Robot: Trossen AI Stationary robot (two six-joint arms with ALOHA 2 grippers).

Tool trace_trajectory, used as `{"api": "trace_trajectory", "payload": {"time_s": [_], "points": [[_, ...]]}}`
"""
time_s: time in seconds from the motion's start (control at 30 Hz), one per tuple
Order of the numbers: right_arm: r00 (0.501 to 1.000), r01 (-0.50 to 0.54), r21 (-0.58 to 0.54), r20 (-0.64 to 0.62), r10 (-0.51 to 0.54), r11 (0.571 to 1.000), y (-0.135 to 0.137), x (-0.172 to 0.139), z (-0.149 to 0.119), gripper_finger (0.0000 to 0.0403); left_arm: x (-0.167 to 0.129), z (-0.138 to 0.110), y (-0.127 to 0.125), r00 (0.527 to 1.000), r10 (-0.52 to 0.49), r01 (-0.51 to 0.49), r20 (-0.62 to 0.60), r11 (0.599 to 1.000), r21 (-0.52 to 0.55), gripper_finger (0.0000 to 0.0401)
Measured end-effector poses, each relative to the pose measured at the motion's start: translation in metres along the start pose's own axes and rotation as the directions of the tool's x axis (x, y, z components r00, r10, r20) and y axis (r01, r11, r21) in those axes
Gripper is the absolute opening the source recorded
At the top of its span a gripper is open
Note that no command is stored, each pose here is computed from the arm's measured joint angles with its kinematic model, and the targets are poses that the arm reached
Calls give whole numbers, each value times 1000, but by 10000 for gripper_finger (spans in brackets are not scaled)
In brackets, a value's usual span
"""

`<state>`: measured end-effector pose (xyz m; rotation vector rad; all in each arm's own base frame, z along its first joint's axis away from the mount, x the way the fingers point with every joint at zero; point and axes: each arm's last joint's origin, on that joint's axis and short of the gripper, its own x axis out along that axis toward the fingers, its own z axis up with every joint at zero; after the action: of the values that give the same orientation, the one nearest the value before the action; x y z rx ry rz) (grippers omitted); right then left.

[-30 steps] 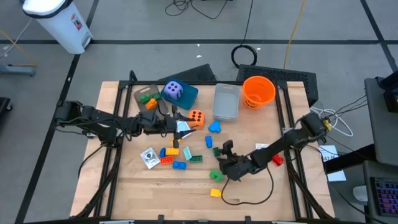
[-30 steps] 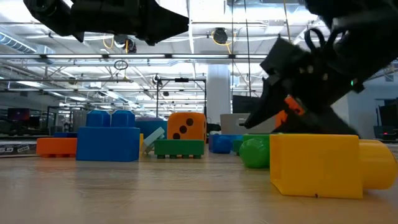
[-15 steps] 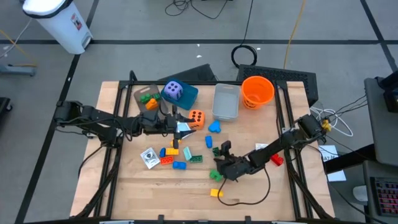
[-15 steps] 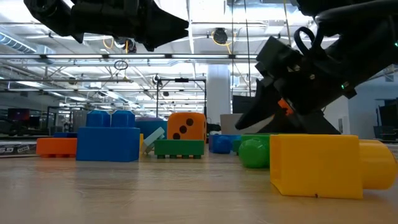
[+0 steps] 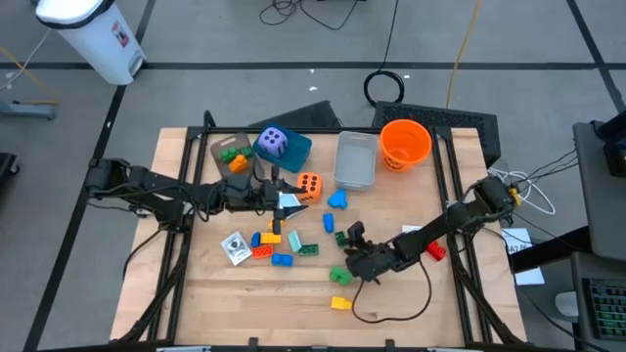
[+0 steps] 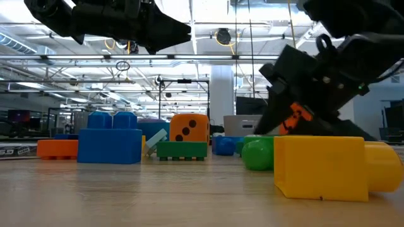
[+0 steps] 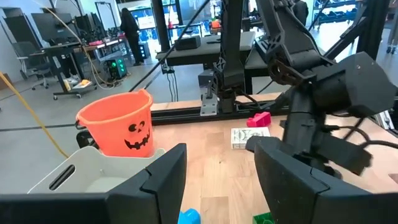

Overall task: Pick & Place Toys
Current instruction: Put the green game piece into the black bin

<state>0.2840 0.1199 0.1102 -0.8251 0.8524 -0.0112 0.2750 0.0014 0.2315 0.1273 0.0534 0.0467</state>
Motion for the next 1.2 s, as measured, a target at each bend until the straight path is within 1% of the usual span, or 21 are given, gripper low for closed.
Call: {"api": "trace_trajectory", "payload": {"time_s": [0.17,0.37,0.6,0.83,0.93,1.07,1.13,1.2], "points": [[999,-7,12,-34,7,1000,-6,-2,-4,157,0,0,0,1000,0,-1,1,1000,14,198],[999,0,37,-38,1,999,-9,-1,-5,156,0,0,0,1000,0,0,1,1000,19,198],[999,10,49,-45,-8,999,-14,2,-6,135,0,0,0,1000,0,0,0,1000,21,198],[999,17,57,-49,-15,998,-16,4,-7,95,0,0,0,1000,1,-1,-1,1000,20,198],[999,21,68,-46,-18,997,-17,4,-7,65,0,0,0,1000,1,-1,-2,1000,19,198],[999,32,93,-16,-30,995,-19,4,-3,16,0,0,0,1000,0,0,-3,1000,19,198],[999,37,106,1,-37,994,-20,4,-1,6,0,-1,0,1000,0,0,-5,1000,19,198],[999,43,118,6,-44,992,-21,4,0,9,0,-1,0,1000,0,0,-7,1000,19,198]]}}
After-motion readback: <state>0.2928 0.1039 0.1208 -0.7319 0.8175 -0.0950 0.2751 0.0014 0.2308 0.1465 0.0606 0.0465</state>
